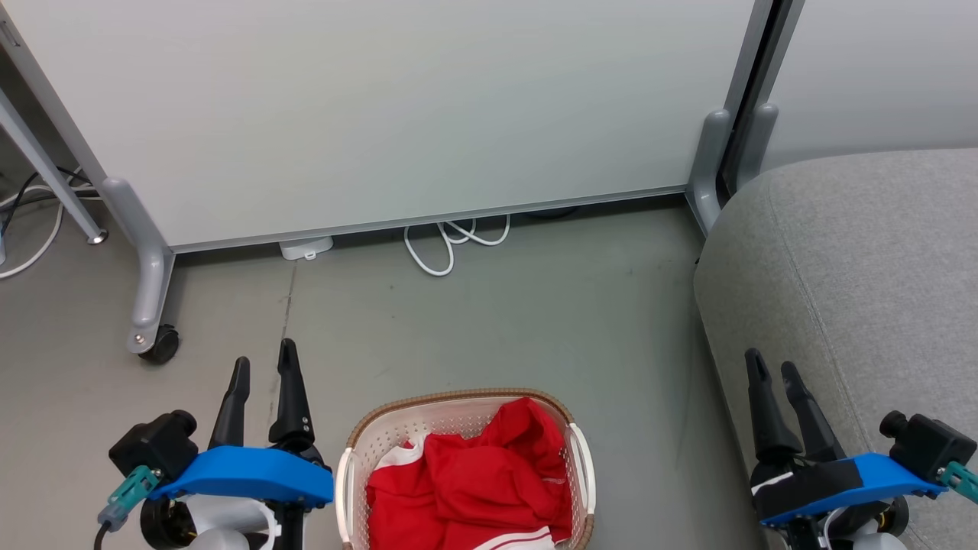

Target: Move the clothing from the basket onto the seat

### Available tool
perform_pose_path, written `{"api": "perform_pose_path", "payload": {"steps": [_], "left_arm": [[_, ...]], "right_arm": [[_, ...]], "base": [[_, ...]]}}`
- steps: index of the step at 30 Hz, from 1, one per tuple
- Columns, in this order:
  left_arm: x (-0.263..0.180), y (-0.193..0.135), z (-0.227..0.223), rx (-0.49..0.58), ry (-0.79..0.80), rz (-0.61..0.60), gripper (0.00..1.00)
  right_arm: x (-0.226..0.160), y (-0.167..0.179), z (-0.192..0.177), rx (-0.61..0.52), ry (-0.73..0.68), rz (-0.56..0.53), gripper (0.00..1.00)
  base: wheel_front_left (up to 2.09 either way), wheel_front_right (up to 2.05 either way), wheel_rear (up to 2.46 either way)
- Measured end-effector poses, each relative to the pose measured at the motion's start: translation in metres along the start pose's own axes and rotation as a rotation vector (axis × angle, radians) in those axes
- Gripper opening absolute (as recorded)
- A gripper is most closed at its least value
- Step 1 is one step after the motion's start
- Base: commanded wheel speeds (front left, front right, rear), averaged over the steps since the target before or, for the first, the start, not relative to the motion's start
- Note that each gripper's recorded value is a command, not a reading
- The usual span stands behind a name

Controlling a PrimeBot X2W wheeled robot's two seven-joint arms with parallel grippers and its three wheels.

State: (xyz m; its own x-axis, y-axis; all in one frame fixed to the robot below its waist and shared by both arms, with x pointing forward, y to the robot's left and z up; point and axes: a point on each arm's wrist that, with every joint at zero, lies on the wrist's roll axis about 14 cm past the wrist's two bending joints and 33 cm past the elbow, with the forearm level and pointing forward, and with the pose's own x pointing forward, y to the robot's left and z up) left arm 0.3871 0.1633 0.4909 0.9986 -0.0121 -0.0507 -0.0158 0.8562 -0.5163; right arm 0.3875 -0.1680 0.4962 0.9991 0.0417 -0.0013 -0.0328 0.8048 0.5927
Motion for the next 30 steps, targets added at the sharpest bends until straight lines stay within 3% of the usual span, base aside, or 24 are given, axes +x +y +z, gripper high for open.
{"api": "perform_pose_path", "payload": {"steps": [30], "left_arm": [[0.001, -0.018, 0.001, 0.289, -0.047, -0.076, 1.00]], "right_arm": [[0.005, 0.019, -0.003, -0.280, -0.020, 0.086, 1.00]], "base": [[0.00, 0.00, 0.00]]}}
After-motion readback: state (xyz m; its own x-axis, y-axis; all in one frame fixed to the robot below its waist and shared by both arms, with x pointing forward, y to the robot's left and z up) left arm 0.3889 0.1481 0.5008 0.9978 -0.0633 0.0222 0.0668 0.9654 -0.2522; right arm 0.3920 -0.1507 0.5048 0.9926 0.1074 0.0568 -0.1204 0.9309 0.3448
